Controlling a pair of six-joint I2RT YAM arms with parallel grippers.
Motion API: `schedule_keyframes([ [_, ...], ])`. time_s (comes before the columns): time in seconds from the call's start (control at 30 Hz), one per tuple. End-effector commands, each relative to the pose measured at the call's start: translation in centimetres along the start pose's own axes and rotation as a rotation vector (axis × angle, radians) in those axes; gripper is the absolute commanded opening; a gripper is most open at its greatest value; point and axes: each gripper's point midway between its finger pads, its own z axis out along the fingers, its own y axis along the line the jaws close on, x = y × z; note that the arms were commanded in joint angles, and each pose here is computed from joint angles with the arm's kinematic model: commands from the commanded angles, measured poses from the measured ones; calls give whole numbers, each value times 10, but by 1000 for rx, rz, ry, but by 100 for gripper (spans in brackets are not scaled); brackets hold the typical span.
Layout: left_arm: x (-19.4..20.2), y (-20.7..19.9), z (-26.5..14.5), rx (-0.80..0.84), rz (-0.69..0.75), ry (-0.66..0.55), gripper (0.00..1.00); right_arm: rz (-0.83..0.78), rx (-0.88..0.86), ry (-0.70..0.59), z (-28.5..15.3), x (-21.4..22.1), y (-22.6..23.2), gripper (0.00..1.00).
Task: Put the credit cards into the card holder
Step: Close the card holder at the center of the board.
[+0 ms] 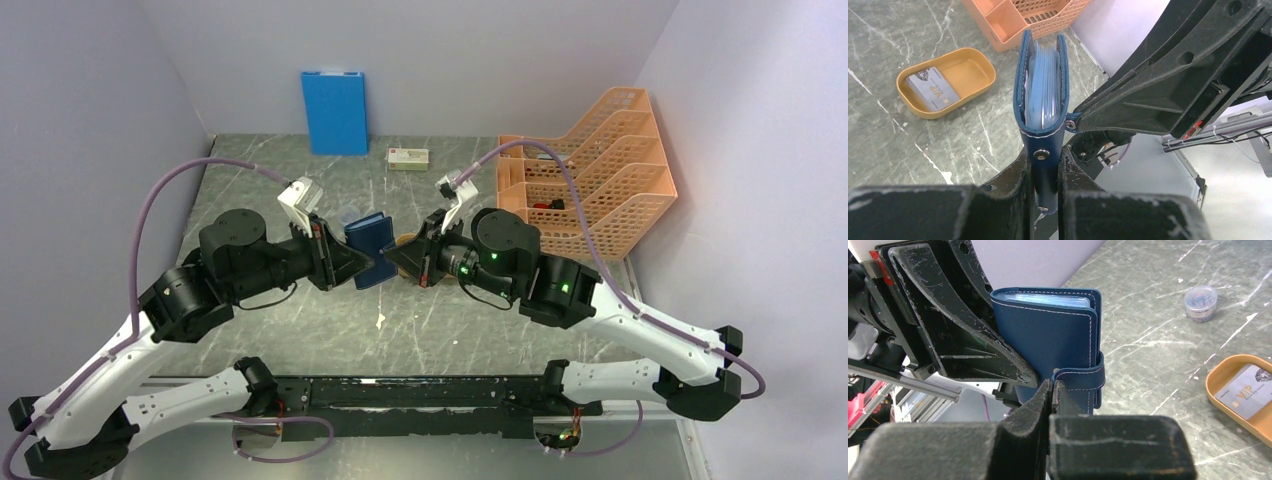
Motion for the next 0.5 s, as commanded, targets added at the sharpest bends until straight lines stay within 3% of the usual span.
schedule_keyframes([
  [0.0, -21, -20, -7, 73, 32, -61, 5, 11, 19, -14, 2, -6, 0, 0],
  [0.47, -17, -11, -3, 31, 54, -38, 5, 3, 52, -22, 7, -8, -5, 0],
])
